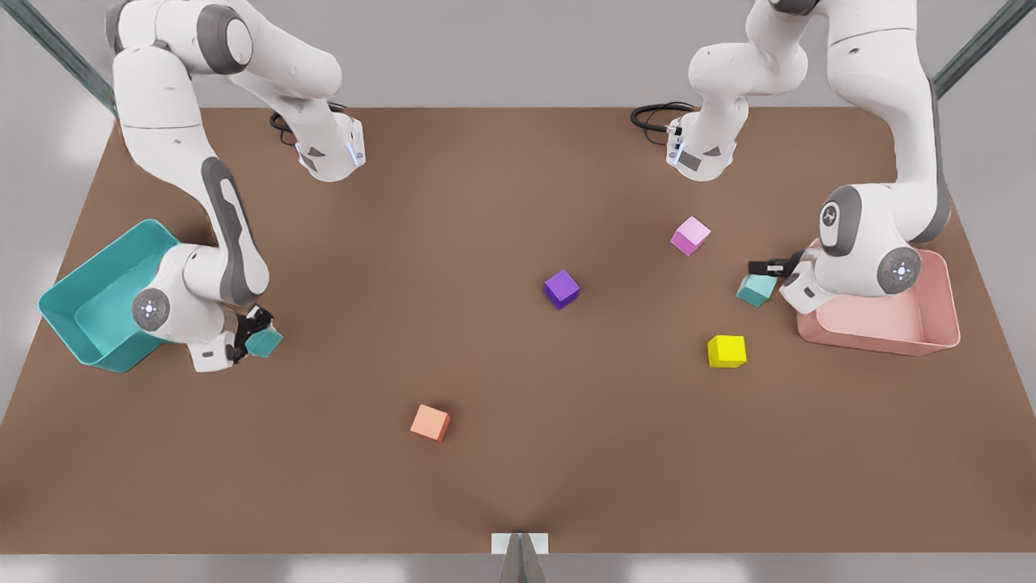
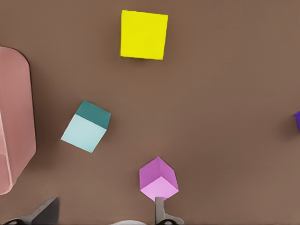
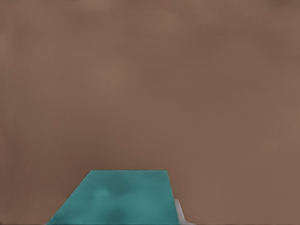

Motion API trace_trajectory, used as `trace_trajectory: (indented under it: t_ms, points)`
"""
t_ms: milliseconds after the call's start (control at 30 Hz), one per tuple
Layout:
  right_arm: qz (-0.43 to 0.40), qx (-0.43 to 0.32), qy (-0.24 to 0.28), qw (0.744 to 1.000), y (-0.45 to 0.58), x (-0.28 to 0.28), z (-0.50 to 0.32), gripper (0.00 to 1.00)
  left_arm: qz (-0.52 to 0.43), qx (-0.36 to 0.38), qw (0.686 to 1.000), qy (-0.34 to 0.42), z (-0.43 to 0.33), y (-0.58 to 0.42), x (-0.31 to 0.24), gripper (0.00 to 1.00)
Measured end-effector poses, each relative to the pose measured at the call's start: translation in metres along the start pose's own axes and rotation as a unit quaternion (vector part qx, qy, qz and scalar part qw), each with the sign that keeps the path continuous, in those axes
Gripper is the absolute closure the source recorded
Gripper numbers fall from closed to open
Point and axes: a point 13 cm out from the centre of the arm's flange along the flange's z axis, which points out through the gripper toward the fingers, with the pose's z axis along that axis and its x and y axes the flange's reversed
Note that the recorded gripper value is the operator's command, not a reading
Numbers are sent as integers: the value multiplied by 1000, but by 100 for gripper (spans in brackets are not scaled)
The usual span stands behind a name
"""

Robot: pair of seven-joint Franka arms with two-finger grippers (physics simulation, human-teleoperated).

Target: Stack the two blue cubes on top of each other

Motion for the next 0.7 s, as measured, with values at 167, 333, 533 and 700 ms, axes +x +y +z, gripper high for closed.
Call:
trace_trajectory:
  t_ms: [167, 333, 533, 700]
  points:
    - [-115, 27, -33, 992, 95, -228, -16, 24, 75, -30, 996, -39, 84, 23, -18, 0]
    - [-142, 37, -66, 987, 192, -390, 14, 24, 178, -82, 978, -76, 93, 32, -37, 0]
    - [-43, 36, -74, 996, 177, -405, 6, 0, 242, -96, 962, -83, 105, 43, -47, 0]
    - [81, 18, -51, 995, 95, -314, -91, 0, 279, -98, 952, -76, 119, 47, -53, 0]
